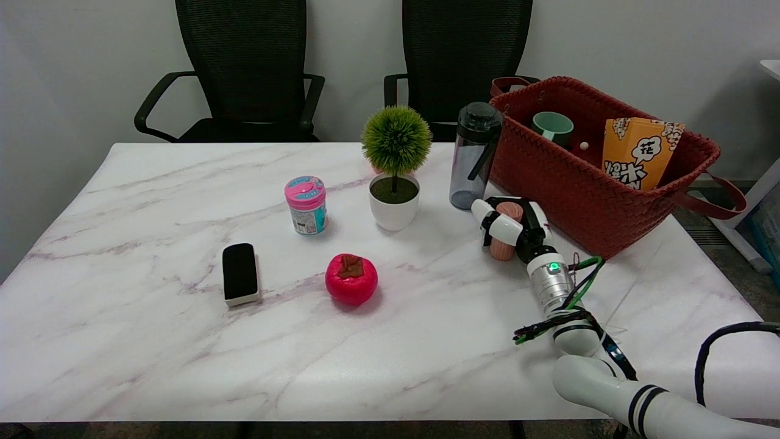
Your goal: Pick up the wooden cylinder.
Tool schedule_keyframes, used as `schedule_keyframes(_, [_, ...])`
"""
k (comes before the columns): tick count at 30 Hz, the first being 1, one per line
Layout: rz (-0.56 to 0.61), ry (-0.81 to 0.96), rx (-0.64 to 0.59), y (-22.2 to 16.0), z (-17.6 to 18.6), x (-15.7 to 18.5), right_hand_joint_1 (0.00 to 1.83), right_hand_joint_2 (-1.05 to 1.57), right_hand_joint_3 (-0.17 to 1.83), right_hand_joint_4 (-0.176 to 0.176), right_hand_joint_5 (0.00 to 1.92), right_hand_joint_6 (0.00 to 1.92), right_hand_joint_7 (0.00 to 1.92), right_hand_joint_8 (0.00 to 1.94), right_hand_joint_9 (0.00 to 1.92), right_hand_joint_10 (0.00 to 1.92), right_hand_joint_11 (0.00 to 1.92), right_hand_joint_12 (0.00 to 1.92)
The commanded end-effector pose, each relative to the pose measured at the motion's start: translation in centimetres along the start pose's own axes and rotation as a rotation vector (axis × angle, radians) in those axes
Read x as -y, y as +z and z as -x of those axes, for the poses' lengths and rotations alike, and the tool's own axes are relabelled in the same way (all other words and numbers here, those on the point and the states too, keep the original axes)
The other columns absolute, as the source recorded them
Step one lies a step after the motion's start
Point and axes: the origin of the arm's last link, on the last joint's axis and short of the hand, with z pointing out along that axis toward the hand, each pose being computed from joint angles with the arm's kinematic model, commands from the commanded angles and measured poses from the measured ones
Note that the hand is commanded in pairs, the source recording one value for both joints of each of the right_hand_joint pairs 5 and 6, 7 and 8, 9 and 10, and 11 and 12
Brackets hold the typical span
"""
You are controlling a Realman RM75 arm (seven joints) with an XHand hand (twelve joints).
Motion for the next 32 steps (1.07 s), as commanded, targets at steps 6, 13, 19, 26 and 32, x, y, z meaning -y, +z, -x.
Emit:
schedule_keyframes(6, [-0.172,0.078,-0.022,-0.7,-1.3,4.8,1.01,1.36,0.93,0.000,1.92,1.92,1.92,1.92,1.92,1.92,1.92,1.92])
schedule_keyframes(13, [-0.236,0.116,0.019,-1.8,-1.3,7.9,1.01,1.41,0.95,0.000,1.92,1.92,1.92,1.92,1.92,1.92,1.92,1.92])
schedule_keyframes(19, [-0.339,0.189,0.080,-2.2,-0.8,13.1,1.01,1.43,0.96,0.000,1.92,1.92,1.92,1.92,1.92,1.92,1.92,1.92])
schedule_keyframes(26, [-0.355,0.284,0.172,-2.6,-0.5,18.7,1.00,1.43,0.99,0.000,1.92,1.92,1.92,1.92,1.92,1.92,1.92,1.92])
schedule_keyframes(32, [-0.406,0.291,0.130,-1.8,-4.1,22.9,1.00,1.43,1.03,0.000,1.92,1.92,1.92,1.92,1.92,1.92,1.92,1.92])
